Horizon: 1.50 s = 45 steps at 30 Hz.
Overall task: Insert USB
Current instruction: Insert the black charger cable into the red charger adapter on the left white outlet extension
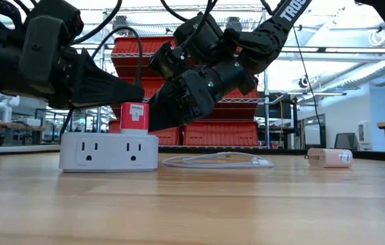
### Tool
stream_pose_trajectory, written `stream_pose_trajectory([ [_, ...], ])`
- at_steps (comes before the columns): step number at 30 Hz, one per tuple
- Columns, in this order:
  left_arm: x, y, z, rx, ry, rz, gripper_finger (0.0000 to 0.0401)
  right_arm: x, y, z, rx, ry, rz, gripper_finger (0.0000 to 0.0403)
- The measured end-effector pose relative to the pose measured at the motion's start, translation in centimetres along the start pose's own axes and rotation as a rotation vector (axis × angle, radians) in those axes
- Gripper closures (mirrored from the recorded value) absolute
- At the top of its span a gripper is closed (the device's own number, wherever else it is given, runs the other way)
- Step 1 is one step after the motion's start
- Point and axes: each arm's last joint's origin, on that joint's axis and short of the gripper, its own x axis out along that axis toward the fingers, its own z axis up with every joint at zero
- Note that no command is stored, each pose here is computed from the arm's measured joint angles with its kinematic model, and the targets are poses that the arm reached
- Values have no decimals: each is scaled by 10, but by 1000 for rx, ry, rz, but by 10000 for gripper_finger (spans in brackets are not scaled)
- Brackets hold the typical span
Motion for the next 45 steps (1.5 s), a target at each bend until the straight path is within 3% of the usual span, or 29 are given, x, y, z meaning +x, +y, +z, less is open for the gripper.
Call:
stream_pose_trajectory([
  [7, 0, 0, -1, -5, 5, 1, 377, 0, 0, 0, 0, 1, 0, 403],
  [14, 0, 1, -1, -10, 6, -6, 284, 0, 0, 0, 0, 2, 2, 403],
  [17, 1, 1, -1, -17, 9, -18, 272, 0, 0, 0, -2, 2, 3, 403],
  [29, -5, -2, 15, -19, -26, -69, 288, 0, 0, -1, -4, 7, 8, 403],
  [39, -1, 2, 21, -87, -34, -66, 288, 0, 0, -1, -4, 8, 6, 403],
  [45, 6, 8, 19, -116, -9, -40, 323, 0, 0, -1, -4, 8, 6, 403],
])
